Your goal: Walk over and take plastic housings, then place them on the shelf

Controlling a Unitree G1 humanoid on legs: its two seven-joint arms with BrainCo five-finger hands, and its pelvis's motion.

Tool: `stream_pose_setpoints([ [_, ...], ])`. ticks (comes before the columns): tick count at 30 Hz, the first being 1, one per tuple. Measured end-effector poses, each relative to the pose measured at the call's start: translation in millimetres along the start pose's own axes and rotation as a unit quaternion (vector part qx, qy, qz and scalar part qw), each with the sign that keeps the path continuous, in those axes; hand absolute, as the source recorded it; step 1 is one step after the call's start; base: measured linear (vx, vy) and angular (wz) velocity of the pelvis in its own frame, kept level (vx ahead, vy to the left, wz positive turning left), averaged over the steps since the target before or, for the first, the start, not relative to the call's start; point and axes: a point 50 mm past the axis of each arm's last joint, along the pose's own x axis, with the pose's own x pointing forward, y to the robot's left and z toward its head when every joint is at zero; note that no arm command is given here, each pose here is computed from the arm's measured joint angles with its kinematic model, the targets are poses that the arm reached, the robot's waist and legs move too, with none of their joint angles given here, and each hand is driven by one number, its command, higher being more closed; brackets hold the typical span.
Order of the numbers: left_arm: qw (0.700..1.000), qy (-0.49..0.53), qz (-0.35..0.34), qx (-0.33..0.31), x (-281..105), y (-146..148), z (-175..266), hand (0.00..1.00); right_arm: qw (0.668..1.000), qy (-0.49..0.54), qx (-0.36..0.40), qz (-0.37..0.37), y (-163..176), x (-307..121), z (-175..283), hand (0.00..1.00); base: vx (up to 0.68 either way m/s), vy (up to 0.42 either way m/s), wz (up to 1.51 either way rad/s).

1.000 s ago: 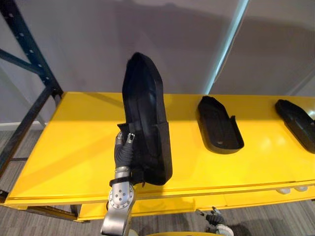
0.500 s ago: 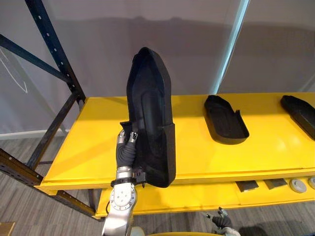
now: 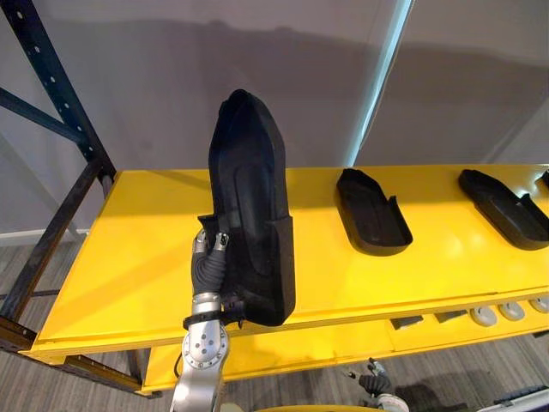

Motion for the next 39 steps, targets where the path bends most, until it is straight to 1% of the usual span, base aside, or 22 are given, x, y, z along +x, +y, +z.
stream_pose_setpoints([
  [3, 0.999, 0.000, 0.016, 0.034, 3.4, 10.4, -2.2, 1.00, 1.000, 0.002, -0.002, -0.001, -2.1, -0.4, -1.4, 0.00, -0.10, 0.003, -0.09],
  [4, 0.998, -0.002, 0.027, 0.055, 7.3, 16.9, -3.0, 1.00, 1.000, 0.001, -0.004, -0.002, -3.3, -0.3, -1.4, 0.00, -0.09, 0.001, -0.05],
  [7, 0.995, -0.007, 0.047, 0.088, 17.6, 28.2, -3.8, 1.00, 1.000, 0.011, -0.009, -0.006, -7.1, -2.9, -8.6, 0.00, -0.06, -0.007, 0.02],
  [8, 0.991, -0.006, 0.068, 0.113, 24.2, 38.7, -5.4, 1.00, 1.000, 0.017, -0.010, -0.008, -9.6, -4.4, -12.7, 0.00, 0.00, -0.006, -0.04],
  [9, 0.989, -0.005, 0.081, 0.125, 28.3, 44.3, -6.0, 1.00, 1.000, 0.020, -0.012, -0.008, -10.4, -4.5, -14.1, 0.00, 0.02, -0.009, -0.06],
  [16, 0.979, 0.022, 0.126, 0.159, 51.3, 62.6, -16.3, 1.00, 0.999, 0.026, -0.024, 0.007, -10.9, -4.0, -16.6, 0.00, 0.02, -0.006, -0.02],
  [20, 0.972, 0.058, 0.150, 0.174, 51.3, 75.1, -31.1, 1.00, 0.999, 0.024, -0.034, 0.008, -11.8, -1.3, -12.8, 0.00, -0.01, -0.016, -0.17],
  [22, 0.963, 0.100, 0.160, 0.193, 54.9, 86.3, -47.5, 1.00, 0.999, 0.022, -0.037, 0.007, -13.4, -0.6, -11.4, 0.00, -0.03, -0.025, -0.06],
  [27, 0.952, 0.146, 0.179, 0.202, 57.1, 96.2, -63.3, 1.00, 0.999, 0.021, -0.039, 0.005, -14.7, 0.2, -9.7, 0.00, -0.07, -0.014, 0.01],
  [31, 0.946, 0.165, 0.182, 0.212, 57.0, 103.6, -70.3, 1.00, 0.999, 0.018, -0.044, 0.003, -16.9, 1.2, -7.3, 0.00, -0.08, 0.006, 0.00],
  [32, 0.945, 0.170, 0.190, 0.204, 59.2, 106.1, -71.4, 0.00, 0.999, 0.017, -0.046, 0.002, -17.2, 1.5, -6.6, 0.00, -0.07, 0.017, -0.01],
  [36, 0.942, 0.181, 0.204, 0.196, 59.9, 112.6, -74.6, 0.00, 0.999, 0.017, -0.048, 0.001, -17.7, 1.6, -6.5, 0.00, -0.02, 0.020, -0.03],
  [37, 0.944, 0.178, 0.211, 0.181, 63.2, 113.6, -72.7, 0.00, 0.999, 0.018, -0.049, 0.002, -17.7, 1.5, -6.8, 0.00, 0.00, 0.000, 0.00],
  [39, 0.943, 0.173, 0.217, 0.183, 68.7, 116.0, -70.4, 0.00, 0.999, 0.017, -0.050, 0.002, -17.5, 1.7, -6.3, 0.00, 0.02, 0.001, -0.01],
])
